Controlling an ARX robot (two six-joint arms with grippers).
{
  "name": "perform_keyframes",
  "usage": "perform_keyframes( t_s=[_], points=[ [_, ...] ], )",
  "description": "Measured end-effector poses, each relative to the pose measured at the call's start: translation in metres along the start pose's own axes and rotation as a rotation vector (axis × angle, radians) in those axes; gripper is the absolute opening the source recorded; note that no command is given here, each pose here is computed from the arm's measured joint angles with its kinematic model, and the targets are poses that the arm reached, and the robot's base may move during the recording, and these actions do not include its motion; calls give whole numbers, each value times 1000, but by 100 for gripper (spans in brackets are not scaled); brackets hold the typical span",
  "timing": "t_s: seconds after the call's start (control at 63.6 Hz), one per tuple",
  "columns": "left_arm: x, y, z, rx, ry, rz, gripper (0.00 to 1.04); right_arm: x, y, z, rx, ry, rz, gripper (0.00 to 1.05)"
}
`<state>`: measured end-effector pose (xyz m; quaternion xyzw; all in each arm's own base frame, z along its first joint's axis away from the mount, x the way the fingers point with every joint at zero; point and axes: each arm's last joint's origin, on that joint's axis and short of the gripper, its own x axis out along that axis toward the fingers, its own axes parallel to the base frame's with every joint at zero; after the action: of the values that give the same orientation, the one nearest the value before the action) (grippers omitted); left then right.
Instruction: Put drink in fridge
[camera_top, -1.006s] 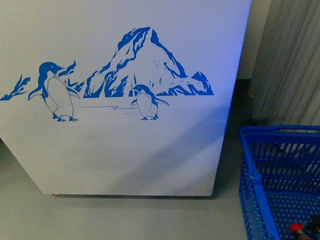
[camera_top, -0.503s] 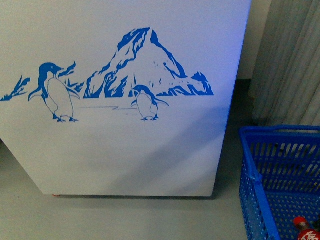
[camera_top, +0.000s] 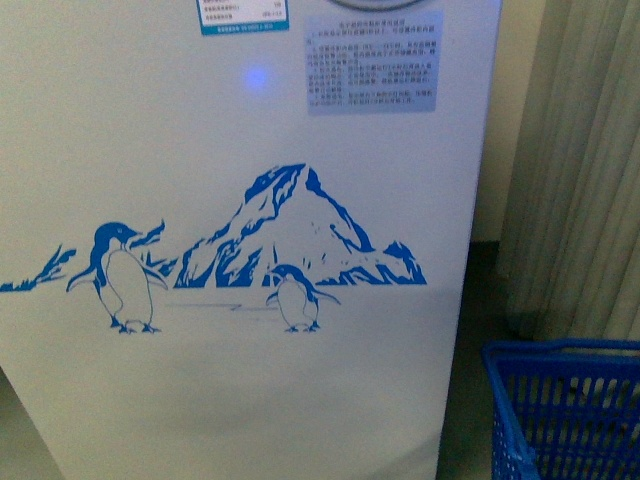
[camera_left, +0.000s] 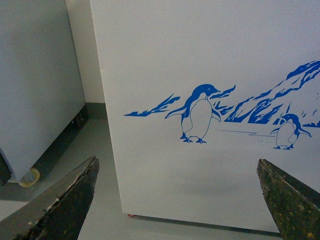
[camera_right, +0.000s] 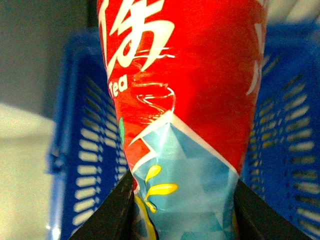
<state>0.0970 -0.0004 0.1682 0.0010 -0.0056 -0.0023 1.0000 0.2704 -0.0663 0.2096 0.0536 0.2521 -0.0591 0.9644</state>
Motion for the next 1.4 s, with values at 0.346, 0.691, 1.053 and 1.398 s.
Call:
perform_keyframes(
  t_s=[0.346,0.691,1.053,1.398],
  points=[
    [0,0,0,0,0,0,97,-190,12,43,59,-530,56,36],
    [0,0,0,0,0,0,97,-180,7,-21,136,-504,82,36],
    [0,0,0,0,0,0,97,-187,27,-22,111,-532,145,36],
    [0,0,0,0,0,0,97,-186,30,-23,109,-522,155,36]
  ],
)
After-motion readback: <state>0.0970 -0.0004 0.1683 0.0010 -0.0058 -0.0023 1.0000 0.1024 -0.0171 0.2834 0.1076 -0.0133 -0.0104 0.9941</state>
